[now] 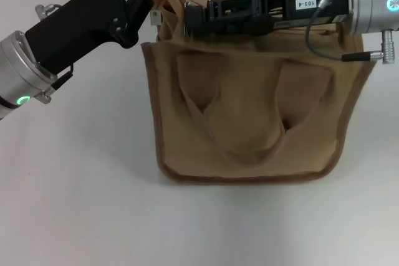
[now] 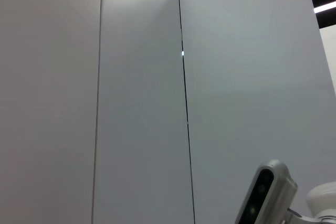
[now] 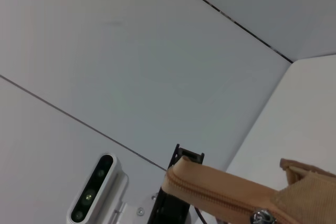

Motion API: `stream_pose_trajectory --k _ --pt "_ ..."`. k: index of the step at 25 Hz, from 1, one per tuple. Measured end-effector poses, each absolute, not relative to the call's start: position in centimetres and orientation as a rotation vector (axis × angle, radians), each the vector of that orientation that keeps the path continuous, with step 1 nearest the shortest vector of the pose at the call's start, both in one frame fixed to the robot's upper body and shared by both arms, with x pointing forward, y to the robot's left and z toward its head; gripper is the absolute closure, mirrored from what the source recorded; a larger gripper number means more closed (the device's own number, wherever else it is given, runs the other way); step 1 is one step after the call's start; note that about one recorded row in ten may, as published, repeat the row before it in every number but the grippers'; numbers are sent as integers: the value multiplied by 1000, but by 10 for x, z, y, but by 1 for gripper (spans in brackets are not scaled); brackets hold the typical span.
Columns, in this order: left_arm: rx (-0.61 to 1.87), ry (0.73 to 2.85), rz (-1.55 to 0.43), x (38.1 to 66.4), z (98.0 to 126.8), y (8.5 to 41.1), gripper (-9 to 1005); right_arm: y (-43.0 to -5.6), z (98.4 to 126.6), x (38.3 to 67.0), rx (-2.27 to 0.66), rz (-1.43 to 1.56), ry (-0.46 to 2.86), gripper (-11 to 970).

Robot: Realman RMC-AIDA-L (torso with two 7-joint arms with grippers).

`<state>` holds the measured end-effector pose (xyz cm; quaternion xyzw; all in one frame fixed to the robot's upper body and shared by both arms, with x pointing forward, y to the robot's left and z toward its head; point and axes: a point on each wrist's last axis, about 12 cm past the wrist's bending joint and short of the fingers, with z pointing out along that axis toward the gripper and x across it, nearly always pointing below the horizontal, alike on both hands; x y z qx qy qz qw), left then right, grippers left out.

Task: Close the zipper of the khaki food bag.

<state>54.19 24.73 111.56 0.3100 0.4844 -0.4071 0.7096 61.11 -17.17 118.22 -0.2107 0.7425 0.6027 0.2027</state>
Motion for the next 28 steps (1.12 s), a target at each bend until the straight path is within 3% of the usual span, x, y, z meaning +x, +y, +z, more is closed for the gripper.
stream_pose_trajectory --k 28 --pt "674 1080 -953 543 1117 242 980 -152 1188 613 -702 1605 2044 420"
